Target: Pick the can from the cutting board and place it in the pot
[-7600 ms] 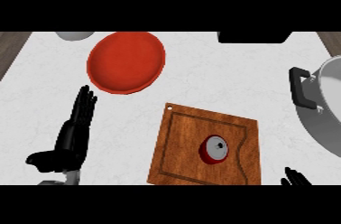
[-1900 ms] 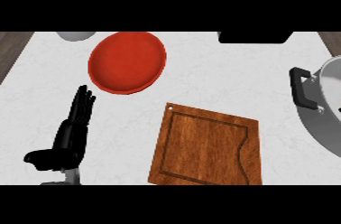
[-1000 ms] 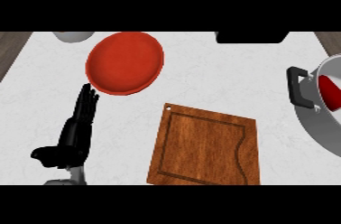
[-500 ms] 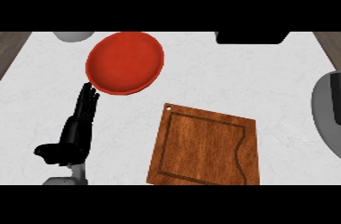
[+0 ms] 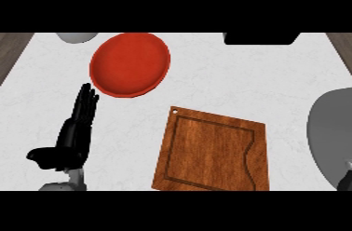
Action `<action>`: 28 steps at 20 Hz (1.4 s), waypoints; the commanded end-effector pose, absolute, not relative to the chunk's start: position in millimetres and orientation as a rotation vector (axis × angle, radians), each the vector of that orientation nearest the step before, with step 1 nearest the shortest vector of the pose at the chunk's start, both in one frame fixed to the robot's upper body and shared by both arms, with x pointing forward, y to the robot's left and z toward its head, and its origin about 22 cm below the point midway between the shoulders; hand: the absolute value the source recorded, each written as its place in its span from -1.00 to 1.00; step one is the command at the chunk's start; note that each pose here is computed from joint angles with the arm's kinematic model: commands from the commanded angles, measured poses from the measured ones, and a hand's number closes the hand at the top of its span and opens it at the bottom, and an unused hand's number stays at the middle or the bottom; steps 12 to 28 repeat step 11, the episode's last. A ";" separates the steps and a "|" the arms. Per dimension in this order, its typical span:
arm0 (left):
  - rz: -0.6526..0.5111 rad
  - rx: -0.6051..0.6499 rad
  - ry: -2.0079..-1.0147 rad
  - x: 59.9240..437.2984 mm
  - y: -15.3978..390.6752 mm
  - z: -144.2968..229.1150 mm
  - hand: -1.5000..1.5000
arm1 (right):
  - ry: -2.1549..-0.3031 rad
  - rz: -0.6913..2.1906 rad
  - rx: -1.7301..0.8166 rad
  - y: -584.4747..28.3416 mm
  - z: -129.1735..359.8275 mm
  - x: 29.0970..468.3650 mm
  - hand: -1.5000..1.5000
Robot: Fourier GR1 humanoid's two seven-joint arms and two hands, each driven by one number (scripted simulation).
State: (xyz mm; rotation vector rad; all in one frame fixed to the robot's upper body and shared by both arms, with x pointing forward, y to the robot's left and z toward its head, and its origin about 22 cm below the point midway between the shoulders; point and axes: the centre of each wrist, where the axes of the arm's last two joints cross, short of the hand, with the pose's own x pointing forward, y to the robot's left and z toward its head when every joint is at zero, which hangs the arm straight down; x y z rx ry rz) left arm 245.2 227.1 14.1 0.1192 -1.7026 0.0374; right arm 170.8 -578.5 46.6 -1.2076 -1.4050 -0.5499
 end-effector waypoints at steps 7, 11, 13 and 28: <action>0.054 0.115 -1.706 254.9 237.3 9.6 0.00 | -1.410 -0.681 -1.284 -601.3 39.6 123.8 -1.00; 0.057 0.110 -1.695 243.3 209.6 6.8 0.00 | -1.393 -0.732 -1.324 -615.4 36.9 93.6 -1.00; 0.057 0.110 -1.695 243.3 209.6 6.8 0.00 | -1.393 -0.732 -1.324 -615.4 36.9 93.6 -1.00; 0.057 0.110 -1.695 243.3 209.6 6.8 0.00 | -1.393 -0.732 -1.324 -615.4 36.9 93.6 -1.00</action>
